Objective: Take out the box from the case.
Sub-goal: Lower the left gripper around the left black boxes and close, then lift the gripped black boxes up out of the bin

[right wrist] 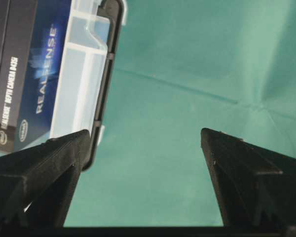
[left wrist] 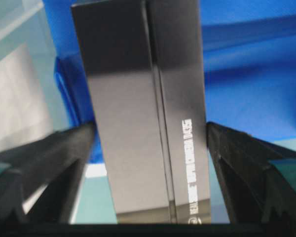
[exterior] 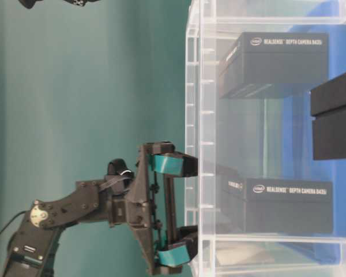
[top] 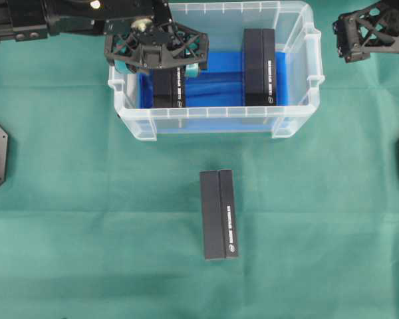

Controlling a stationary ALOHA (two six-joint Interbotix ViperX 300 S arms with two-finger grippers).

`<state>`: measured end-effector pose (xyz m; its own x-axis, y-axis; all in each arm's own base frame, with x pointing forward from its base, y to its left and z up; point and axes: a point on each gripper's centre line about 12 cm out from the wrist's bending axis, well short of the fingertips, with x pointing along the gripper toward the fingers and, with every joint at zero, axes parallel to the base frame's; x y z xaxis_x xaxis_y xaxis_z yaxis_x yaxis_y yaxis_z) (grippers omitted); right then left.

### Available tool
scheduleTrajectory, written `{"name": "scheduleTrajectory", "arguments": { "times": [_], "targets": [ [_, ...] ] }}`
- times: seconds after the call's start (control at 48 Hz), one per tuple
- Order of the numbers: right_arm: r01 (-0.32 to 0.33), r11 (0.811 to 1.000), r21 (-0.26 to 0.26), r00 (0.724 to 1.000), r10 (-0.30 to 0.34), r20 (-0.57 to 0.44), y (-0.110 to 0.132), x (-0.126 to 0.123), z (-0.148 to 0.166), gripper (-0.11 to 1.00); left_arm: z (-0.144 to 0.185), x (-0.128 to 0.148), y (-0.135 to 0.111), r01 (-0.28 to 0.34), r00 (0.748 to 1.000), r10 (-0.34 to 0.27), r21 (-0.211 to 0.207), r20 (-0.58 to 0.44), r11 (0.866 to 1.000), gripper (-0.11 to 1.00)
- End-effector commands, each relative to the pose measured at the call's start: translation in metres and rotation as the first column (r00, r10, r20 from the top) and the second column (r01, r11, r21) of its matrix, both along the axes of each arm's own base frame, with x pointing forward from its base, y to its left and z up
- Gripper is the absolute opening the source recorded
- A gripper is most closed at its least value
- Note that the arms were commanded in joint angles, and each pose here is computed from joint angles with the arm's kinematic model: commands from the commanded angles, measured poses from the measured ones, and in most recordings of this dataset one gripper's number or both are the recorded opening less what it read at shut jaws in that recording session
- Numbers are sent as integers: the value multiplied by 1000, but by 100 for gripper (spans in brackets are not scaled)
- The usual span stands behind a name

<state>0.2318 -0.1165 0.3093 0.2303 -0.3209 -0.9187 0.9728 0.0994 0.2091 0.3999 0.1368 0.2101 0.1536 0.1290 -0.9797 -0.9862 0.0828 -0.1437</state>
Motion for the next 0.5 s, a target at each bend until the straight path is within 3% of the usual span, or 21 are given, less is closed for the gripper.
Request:
{"name": "scheduleTrajectory", "arguments": {
  "times": [0.0, 0.479],
  "targets": [
    [-8, 1000, -10, 1000, 8, 18, 0, 1, 5, 92, 9, -2, 1, -2, 1000, 2, 13, 30, 1000, 95],
    [-15, 1000, -14, 999, 15, 28, 1, 3, 5, 92, 3, -6, -1, -12, 1000, 12, 6, 17, 1000, 95]
  ]
}}
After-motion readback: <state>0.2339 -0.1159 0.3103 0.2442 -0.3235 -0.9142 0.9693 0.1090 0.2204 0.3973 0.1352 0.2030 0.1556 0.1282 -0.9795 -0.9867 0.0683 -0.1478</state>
